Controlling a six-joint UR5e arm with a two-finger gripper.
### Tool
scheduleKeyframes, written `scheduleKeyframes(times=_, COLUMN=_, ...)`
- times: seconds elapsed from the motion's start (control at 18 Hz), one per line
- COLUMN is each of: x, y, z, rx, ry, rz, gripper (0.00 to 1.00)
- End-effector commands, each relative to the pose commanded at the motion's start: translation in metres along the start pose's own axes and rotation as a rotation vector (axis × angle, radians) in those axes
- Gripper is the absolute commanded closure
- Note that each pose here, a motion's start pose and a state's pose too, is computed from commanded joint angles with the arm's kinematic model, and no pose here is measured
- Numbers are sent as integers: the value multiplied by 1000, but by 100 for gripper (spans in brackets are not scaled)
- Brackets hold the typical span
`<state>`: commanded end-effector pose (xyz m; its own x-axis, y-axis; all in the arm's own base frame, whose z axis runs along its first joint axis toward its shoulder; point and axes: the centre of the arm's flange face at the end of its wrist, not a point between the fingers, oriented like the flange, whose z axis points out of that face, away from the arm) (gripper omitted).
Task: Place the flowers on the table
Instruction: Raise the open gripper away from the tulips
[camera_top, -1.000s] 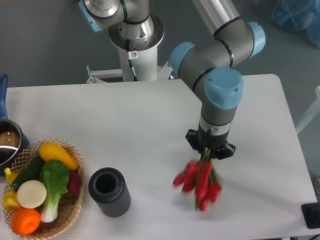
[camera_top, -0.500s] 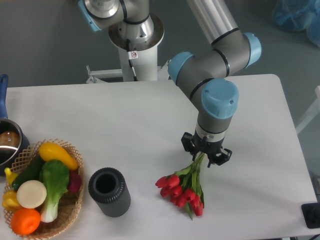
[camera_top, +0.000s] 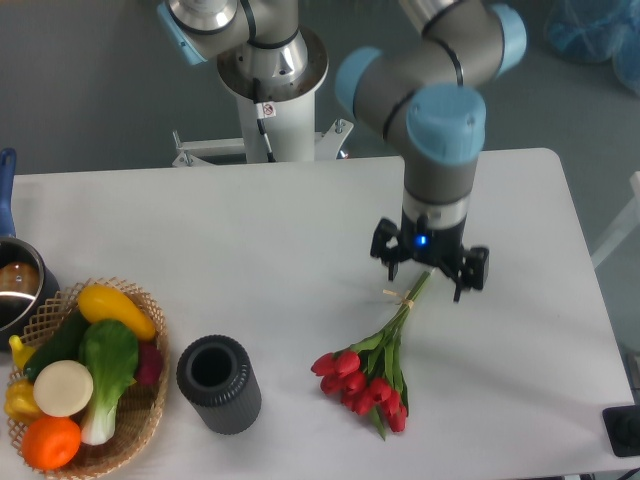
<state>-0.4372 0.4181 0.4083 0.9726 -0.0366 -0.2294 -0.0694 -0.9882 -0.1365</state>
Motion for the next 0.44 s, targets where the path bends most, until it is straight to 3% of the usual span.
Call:
scheduleKeyframes(times=0.22, x=-13, y=23, z=-16, rx=-6, ry=-19, rz=-30, gripper=0)
scheduleKeyframes(times=0.44, x=-7, y=33, z=-8, rx=-53, ry=5, rz=6, gripper=0)
